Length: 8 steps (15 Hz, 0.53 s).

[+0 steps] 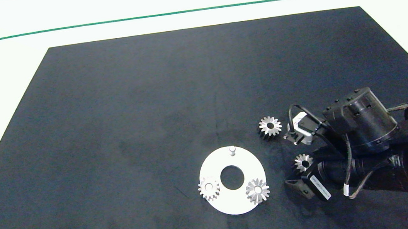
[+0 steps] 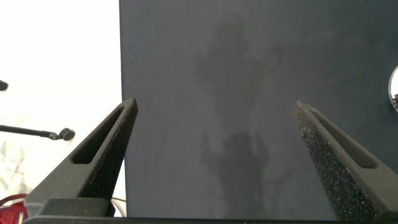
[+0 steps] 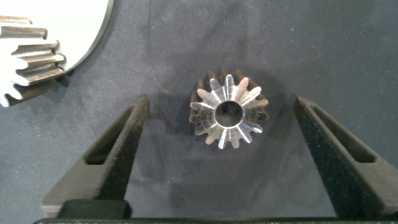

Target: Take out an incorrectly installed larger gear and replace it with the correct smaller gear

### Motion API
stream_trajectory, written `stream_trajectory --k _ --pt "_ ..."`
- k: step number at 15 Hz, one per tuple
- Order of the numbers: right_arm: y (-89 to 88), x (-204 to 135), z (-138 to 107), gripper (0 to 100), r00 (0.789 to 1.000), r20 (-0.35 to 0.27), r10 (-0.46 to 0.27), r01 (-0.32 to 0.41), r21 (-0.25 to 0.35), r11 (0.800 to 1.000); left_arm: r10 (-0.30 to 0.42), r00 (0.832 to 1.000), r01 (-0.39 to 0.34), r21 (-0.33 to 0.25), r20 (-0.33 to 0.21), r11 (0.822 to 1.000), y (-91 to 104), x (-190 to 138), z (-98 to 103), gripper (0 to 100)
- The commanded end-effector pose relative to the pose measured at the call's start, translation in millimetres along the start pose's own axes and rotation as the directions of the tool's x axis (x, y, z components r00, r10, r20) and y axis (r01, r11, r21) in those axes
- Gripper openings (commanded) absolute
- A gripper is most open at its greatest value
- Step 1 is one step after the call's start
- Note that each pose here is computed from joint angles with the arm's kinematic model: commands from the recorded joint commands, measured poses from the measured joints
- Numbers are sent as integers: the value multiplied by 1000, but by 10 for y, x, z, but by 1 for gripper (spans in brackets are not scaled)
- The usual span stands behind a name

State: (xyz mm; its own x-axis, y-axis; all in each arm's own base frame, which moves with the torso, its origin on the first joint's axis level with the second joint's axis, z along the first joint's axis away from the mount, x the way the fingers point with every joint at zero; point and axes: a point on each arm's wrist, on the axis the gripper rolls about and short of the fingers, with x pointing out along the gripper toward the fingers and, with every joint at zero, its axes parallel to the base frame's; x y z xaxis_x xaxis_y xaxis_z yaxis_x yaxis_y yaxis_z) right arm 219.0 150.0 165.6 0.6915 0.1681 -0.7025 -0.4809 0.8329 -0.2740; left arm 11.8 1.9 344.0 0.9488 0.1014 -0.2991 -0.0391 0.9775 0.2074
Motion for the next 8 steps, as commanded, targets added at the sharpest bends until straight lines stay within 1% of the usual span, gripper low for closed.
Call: stream_trajectory --k 1,4,6,8 --pt "-5 5 48 88 1000 9 -3 3 0 1000 0 1000 0 2 -4 1000 -1 -1 -5 100" --pt "-26 -31 100 82 1000 24 -5 5 4 1000 0 1000 0 2 -4 1000 -1 -1 -5 100" --pt "-16 -19 80 77 1000 0 -1 1 -3 1000 0 1000 0 2 -4 1000 -1 -1 -5 100" --pt "-16 -10 71 74 1000 -4 -2 2 2 1000 0 1000 0 2 -4 1000 -1 -1 -5 100"
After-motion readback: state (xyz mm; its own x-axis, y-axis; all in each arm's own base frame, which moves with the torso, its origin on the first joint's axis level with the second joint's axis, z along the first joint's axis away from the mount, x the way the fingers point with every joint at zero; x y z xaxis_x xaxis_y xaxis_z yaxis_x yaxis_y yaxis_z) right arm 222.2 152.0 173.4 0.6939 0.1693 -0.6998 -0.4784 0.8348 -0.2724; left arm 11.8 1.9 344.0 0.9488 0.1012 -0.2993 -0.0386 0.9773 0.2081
